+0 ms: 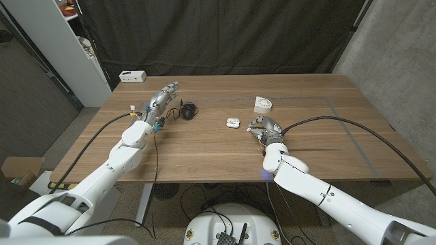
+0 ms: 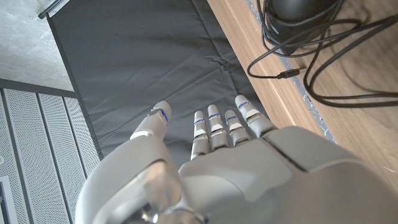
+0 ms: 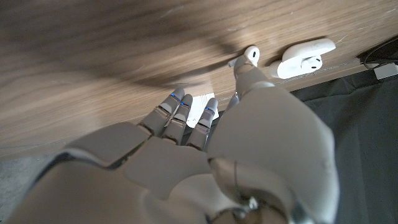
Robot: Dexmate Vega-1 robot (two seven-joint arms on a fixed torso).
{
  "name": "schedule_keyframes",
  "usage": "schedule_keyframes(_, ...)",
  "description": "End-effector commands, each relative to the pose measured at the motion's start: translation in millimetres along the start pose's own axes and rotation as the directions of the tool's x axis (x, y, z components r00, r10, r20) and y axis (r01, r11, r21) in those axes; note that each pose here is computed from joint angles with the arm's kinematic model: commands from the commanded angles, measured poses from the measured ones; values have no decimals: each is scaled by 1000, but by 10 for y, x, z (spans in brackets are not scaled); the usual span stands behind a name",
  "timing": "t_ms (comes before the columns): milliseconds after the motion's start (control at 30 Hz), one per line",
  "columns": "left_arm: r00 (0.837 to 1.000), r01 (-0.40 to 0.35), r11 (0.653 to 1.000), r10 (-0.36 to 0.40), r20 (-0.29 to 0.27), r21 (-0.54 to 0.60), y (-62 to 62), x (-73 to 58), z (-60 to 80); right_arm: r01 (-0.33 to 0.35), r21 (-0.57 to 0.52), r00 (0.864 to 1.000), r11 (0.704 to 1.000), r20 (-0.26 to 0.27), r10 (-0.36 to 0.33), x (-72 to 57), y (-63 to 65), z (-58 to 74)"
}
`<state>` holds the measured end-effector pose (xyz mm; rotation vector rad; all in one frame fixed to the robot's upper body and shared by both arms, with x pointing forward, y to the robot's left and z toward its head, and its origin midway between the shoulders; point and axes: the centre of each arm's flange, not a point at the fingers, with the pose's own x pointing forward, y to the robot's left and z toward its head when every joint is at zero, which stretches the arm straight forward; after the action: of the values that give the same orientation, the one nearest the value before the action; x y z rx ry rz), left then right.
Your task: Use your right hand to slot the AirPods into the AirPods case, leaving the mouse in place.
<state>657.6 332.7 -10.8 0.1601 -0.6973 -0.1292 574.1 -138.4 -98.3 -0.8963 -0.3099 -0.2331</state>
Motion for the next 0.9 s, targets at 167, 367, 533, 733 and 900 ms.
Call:
schedule_keyframes(167, 1000, -6, 1000, 5, -11, -6, 3, -15, -41, -45, -14, 999, 999, -10, 45, 22, -43, -10)
schedule_keyframes(367, 1000, -2, 1000, 2, -6, -7, 22, -17, -44, -92, -49, 995, 995, 26, 93, 48, -143, 37)
schedule_keyframes(533, 1000, -9, 1000, 9, -8, -4, 45, -39, -48, -174, -136, 978, 975, 88, 187, 108, -308, 168)
schedule_keyframes(733, 1000, -22, 1000, 22, -3, 2, 74, -110, -40, -237, -267, 941, 934, 174, 289, 186, -503, 378)
schedule_keyframes(900, 999, -45, 999, 45, -4, 15, 76, -223, -13, -279, -383, 891, 881, 239, 386, 293, -622, 572)
